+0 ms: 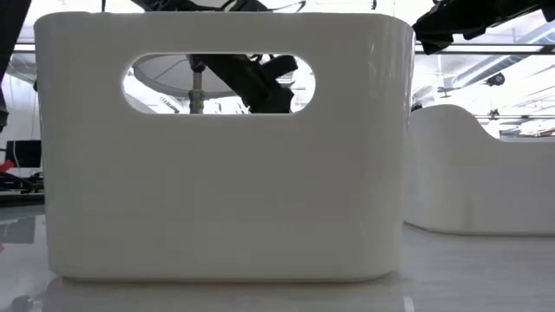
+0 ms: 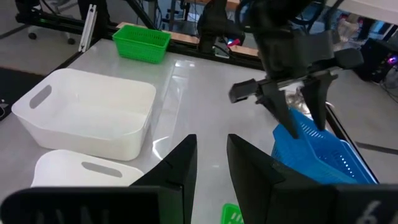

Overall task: Stack baskets by color
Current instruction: Stack the bottom blue bin on the stacked blue bins

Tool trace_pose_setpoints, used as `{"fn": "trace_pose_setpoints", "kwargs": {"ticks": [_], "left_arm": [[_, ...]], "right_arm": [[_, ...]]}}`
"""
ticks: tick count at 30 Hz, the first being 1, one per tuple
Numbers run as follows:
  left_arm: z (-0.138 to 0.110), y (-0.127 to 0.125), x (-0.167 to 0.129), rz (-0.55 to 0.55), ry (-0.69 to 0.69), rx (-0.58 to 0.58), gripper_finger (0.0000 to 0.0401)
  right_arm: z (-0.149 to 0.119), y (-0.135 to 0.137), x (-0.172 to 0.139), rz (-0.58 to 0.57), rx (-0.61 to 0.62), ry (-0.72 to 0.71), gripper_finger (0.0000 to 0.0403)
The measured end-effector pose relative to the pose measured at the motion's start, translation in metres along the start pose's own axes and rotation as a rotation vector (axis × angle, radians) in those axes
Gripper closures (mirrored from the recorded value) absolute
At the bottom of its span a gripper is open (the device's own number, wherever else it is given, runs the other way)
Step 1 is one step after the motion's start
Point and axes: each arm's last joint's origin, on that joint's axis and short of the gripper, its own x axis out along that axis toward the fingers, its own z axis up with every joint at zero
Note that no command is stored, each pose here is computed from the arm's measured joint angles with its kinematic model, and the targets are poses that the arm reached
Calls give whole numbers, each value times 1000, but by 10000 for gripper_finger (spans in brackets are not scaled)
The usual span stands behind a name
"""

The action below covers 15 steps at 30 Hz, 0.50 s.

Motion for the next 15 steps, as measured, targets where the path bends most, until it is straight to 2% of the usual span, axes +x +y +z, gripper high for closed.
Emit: {"fn": "trace_pose_setpoints", "kwargs": {"ticks": [3, 7, 15], "left_arm": [[-1, 4, 1, -26, -4, -11, 247], [-3, 5, 3, -96, -13, -20, 283], [-9, 2, 9, -106, 16, -12, 370]], "right_arm": [[0, 0, 0, 0, 0, 0, 321], [0, 0, 0, 0, 1, 0, 321], [0, 0, 0, 0, 2, 2, 321]]}}
